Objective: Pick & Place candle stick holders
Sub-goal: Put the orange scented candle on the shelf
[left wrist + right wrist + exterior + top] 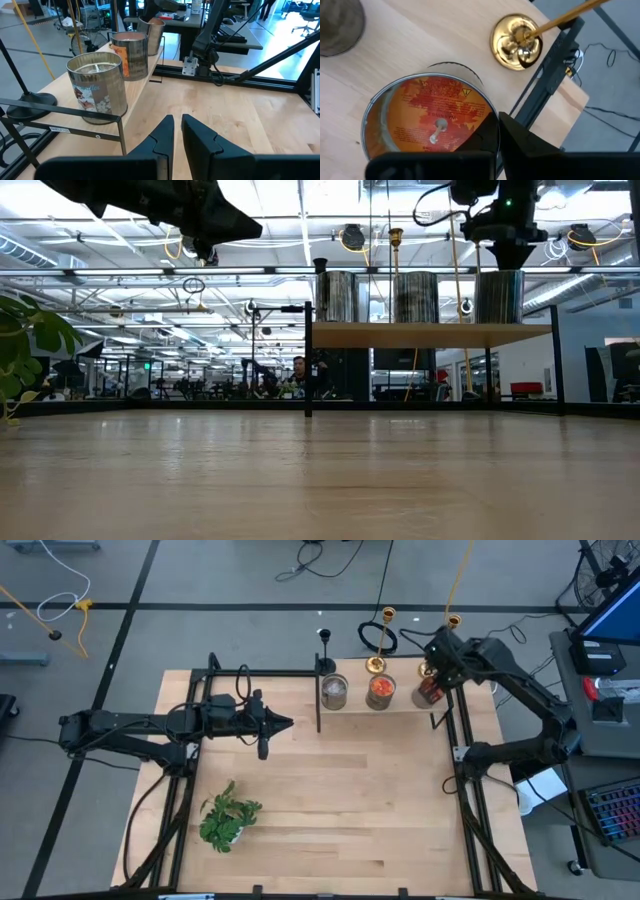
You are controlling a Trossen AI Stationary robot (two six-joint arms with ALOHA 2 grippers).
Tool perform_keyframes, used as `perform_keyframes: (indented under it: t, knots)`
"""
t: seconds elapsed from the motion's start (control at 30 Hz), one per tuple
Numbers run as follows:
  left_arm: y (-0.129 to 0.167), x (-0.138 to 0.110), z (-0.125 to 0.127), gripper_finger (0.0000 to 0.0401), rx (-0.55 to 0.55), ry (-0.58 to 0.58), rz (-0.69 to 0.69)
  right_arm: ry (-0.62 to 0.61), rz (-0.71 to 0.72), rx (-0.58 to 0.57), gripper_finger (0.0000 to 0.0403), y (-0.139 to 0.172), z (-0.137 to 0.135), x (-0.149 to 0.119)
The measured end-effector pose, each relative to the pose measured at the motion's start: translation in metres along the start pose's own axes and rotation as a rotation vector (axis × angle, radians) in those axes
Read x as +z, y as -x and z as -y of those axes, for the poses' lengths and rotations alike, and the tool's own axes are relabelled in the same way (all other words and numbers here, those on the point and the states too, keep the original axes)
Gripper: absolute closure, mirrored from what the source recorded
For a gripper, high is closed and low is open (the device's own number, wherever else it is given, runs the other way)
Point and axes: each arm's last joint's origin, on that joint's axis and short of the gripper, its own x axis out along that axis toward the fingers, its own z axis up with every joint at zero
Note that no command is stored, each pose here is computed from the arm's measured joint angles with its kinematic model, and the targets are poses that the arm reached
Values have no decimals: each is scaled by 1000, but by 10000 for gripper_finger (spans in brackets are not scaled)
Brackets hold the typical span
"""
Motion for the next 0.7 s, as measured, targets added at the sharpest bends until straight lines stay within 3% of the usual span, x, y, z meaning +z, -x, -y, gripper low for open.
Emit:
perform_keyframes:
  t: [0.5,0.7]
  knots:
    - [0,0,0,361,0,4,0,-166,-21,-19,396,-3,9,-1]
    - [0,0,0,361,0,15,0,-176,-21,-23,383,-3,10,-1]
